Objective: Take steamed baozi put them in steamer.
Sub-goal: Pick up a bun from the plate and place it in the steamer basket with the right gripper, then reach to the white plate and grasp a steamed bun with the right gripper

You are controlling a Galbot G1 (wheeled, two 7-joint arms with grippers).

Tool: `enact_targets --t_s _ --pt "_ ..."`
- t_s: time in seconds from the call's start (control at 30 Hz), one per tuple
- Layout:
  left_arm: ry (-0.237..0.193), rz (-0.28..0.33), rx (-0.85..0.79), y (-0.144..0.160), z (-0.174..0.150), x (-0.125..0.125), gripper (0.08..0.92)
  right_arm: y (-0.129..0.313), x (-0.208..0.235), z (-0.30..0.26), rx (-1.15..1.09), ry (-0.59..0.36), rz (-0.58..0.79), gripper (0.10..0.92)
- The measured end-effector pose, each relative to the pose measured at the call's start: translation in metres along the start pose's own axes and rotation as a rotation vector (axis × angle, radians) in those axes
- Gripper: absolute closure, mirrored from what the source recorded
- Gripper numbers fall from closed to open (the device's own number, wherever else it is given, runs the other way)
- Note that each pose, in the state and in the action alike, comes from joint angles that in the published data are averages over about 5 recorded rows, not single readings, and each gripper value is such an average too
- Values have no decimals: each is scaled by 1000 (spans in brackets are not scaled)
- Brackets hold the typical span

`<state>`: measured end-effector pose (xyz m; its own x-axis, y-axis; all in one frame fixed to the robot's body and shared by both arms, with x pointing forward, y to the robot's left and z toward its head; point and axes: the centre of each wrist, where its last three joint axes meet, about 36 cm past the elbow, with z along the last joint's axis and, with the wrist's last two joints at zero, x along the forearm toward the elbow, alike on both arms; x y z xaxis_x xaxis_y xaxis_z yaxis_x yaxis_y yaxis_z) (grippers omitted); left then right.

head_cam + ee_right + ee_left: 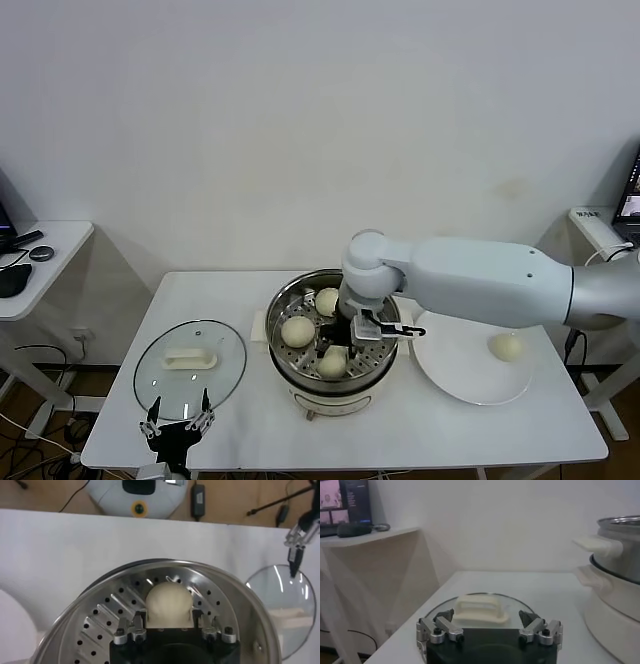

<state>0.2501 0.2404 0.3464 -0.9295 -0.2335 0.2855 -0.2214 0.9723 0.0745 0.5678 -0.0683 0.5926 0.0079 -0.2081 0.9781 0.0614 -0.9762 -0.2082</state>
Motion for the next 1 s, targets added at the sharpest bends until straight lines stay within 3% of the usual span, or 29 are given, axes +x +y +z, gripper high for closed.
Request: enact_targets --t_s 0.13,0.4,0.57,0.73,1.0 --pt "-1 3 1 0 0 -1 177 -1 0 -1 10 5 0 449" --pt "-1 8 1 0 0 -1 177 1 16 2 -29 29 19 237" --pt "-4 18 3 -2 -2 0 177 12 41 12 -122 66 65 201" --pt "-4 25 1 -3 -3 1 177 42 76 24 -343 97 158 200" --pt "-16 38 -5 -1 -9 -2 177 128 126 37 -930 155 275 200"
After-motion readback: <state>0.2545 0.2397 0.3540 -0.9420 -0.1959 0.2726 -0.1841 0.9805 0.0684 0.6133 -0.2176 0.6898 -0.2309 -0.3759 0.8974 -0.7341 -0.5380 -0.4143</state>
